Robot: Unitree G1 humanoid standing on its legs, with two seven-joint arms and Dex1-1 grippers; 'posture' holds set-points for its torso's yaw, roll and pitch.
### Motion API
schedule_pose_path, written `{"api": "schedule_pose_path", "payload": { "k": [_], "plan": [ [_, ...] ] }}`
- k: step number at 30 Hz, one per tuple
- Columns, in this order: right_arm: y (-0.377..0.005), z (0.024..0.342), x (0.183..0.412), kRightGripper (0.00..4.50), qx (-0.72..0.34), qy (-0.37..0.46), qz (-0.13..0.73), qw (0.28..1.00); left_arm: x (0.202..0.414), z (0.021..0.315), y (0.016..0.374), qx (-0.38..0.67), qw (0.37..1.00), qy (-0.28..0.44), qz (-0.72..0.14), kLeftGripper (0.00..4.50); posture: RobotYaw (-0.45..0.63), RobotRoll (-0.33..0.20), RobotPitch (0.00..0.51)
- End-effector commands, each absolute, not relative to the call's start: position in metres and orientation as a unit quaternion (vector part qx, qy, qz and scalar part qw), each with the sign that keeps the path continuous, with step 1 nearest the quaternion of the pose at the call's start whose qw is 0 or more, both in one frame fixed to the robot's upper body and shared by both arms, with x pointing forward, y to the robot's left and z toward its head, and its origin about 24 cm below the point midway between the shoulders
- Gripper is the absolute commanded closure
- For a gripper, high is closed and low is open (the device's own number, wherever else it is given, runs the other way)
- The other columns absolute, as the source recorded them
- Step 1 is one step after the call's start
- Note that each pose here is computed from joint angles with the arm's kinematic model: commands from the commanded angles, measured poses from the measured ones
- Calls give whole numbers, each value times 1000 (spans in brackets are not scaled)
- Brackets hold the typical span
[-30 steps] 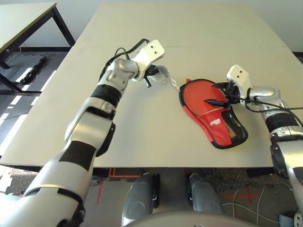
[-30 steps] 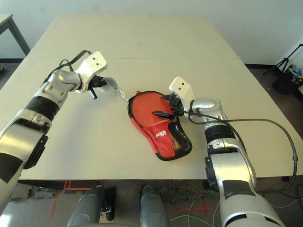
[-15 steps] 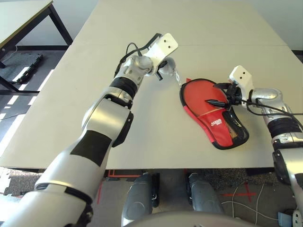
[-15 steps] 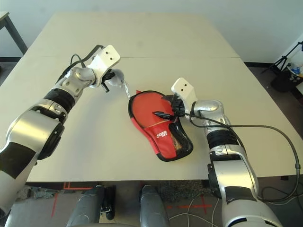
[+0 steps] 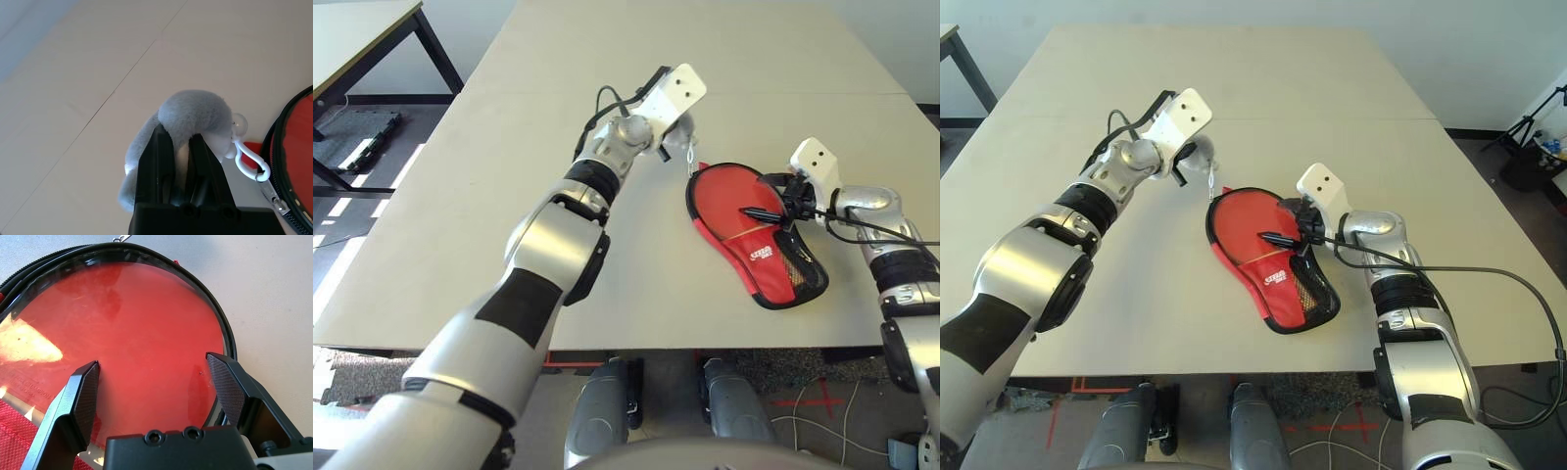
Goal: Store the ping-pong paddle in its case and zip it.
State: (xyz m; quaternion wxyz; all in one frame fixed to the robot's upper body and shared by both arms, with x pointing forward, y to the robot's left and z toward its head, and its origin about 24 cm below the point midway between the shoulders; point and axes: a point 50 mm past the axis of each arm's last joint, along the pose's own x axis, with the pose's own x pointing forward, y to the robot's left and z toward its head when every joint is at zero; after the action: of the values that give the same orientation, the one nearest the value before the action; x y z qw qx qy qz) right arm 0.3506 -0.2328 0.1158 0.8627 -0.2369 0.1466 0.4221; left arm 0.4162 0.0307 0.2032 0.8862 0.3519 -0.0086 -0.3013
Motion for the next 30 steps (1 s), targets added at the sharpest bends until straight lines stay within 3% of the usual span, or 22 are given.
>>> {"api": "schedule_pose_path", "payload": {
  "k": [1,6,11,19,26,30],
  "plan": [
    [-244,67,332,0,-214,258,414,847,407,231,-1,318,881,-72,-343,3399,-164,0,162],
    [-242,64,332,0,-211,258,412,848,400,242,-17,295,874,-101,-373,1701,-164,0,165],
    [-241,61,331,0,-209,259,411,849,401,254,-12,294,875,-119,-366,89,-157,0,167],
    [-239,60,332,0,-207,258,410,850,411,260,17,330,875,-110,-336,37,-144,0,164],
    [-237,61,334,0,-205,255,410,851,426,242,78,421,871,-41,-251,37,-134,0,159],
    [-236,62,334,0,-205,253,410,852,432,221,133,466,868,23,-172,37,-130,0,157]
  ]
}}
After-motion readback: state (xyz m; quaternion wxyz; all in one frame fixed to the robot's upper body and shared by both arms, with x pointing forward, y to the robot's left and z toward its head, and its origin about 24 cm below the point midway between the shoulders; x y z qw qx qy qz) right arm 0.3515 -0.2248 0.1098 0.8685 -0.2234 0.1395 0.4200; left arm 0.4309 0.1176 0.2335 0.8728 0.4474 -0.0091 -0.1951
